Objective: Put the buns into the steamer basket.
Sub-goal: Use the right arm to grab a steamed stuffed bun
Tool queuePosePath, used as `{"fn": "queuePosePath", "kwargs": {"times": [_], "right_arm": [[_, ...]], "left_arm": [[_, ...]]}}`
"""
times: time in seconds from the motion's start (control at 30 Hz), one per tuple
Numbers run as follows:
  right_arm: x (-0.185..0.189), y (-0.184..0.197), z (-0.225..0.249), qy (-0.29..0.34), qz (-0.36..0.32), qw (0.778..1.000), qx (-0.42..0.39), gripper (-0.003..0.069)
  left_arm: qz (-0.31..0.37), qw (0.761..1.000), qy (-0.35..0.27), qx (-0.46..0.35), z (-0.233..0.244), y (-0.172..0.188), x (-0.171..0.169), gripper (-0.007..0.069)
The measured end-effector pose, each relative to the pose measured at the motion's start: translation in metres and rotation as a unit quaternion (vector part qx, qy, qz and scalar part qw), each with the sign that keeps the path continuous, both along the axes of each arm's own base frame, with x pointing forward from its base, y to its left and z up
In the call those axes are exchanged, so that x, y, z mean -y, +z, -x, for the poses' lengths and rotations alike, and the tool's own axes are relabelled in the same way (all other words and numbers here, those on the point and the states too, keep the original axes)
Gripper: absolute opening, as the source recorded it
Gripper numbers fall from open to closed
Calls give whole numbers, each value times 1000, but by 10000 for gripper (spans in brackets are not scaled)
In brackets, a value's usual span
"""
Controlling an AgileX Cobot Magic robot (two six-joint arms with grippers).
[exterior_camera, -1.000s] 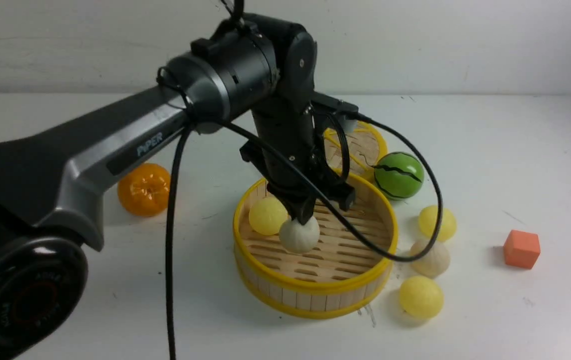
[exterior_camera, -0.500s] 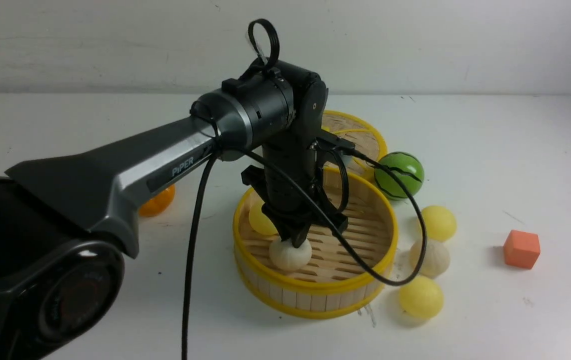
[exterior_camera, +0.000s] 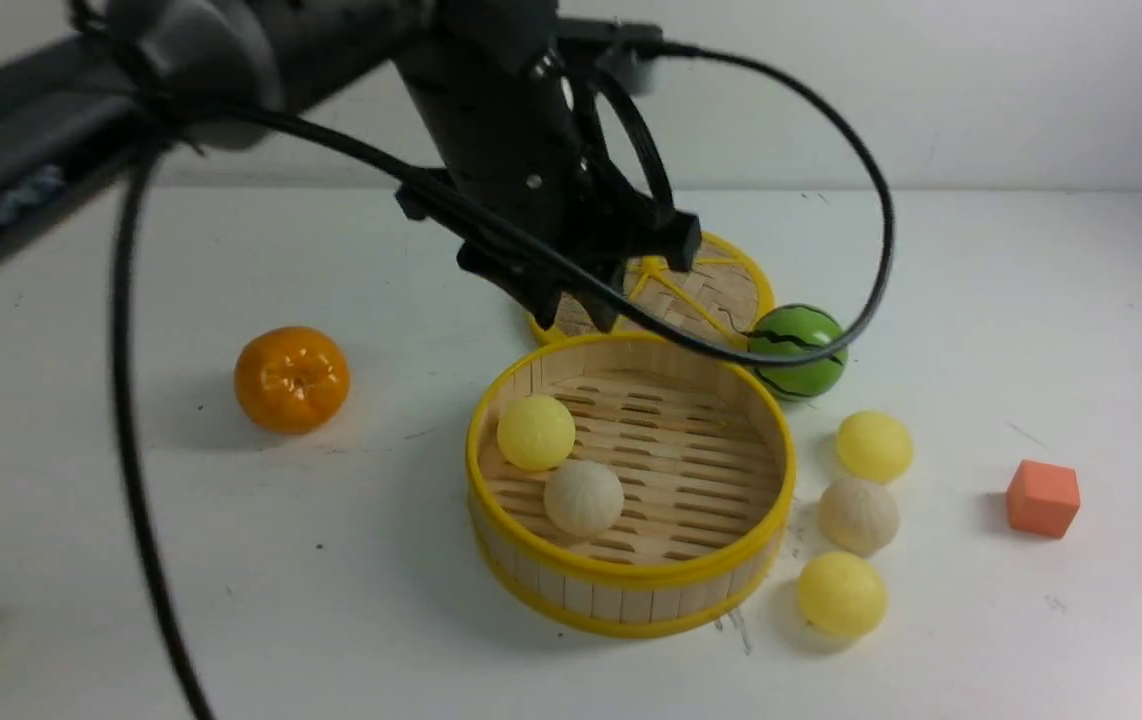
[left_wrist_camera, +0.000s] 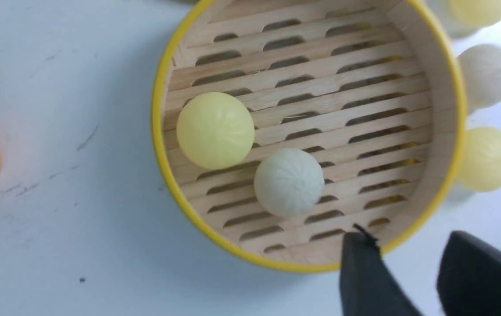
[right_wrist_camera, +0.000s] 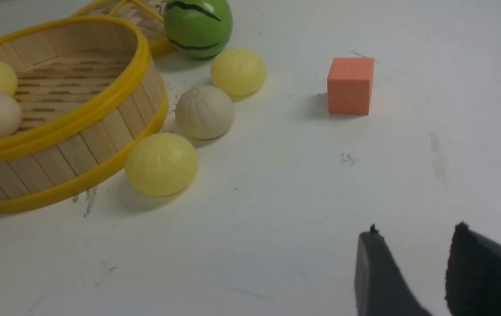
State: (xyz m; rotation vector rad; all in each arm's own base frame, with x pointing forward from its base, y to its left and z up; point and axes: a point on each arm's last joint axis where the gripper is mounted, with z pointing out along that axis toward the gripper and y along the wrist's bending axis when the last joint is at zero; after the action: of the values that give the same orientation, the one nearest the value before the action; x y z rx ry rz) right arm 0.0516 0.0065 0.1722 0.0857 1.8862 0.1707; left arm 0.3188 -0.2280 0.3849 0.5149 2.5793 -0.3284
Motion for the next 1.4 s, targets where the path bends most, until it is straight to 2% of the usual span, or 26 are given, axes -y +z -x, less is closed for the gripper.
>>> {"fn": "queuePosePath", "kwargs": {"times": [0.03,0.13,0.23,0.4,0.43,0.5,0.7,0.83,0.93,1.07,1.23,1.4], "right_arm": [[0,0,0,0,0,1000,0,239],[0,0,0,0,0,1000,0,239],[0,0,0,0,0,1000,0,239],[0,0,0,0,0,1000,0,239],[0,0,0,0,0,1000,0,239],[0,0,0,0,0,1000,0,239],[0,0,0,0,1,1000,0,239],[1,0,0,-2,17,1000,3,239],[2,1,-1,-4,22,1000,8,239],[1,5,-2,-17,-48,998,35,239],[1,18,-5,-39,-162,981,102,239],[3,25,-5,-51,-221,965,132,239]], "left_arm": [[9,1000,2,4,13,11,-9,104],[24,1000,0,9,52,29,-34,-13],[29,1000,-1,6,89,27,-59,-13],[109,988,7,113,165,-2,-114,-13],[109,988,7,113,165,-2,-114,-13],[170,967,12,191,199,-29,-138,-13],[261,916,22,304,247,-98,-174,-13],[281,904,25,322,263,-131,-185,-13],[288,898,25,332,267,-141,-189,-13],[302,890,29,339,268,-140,-189,-13],[291,902,28,317,269,-145,-189,-13],[284,909,27,305,270,-148,-189,-13]]}}
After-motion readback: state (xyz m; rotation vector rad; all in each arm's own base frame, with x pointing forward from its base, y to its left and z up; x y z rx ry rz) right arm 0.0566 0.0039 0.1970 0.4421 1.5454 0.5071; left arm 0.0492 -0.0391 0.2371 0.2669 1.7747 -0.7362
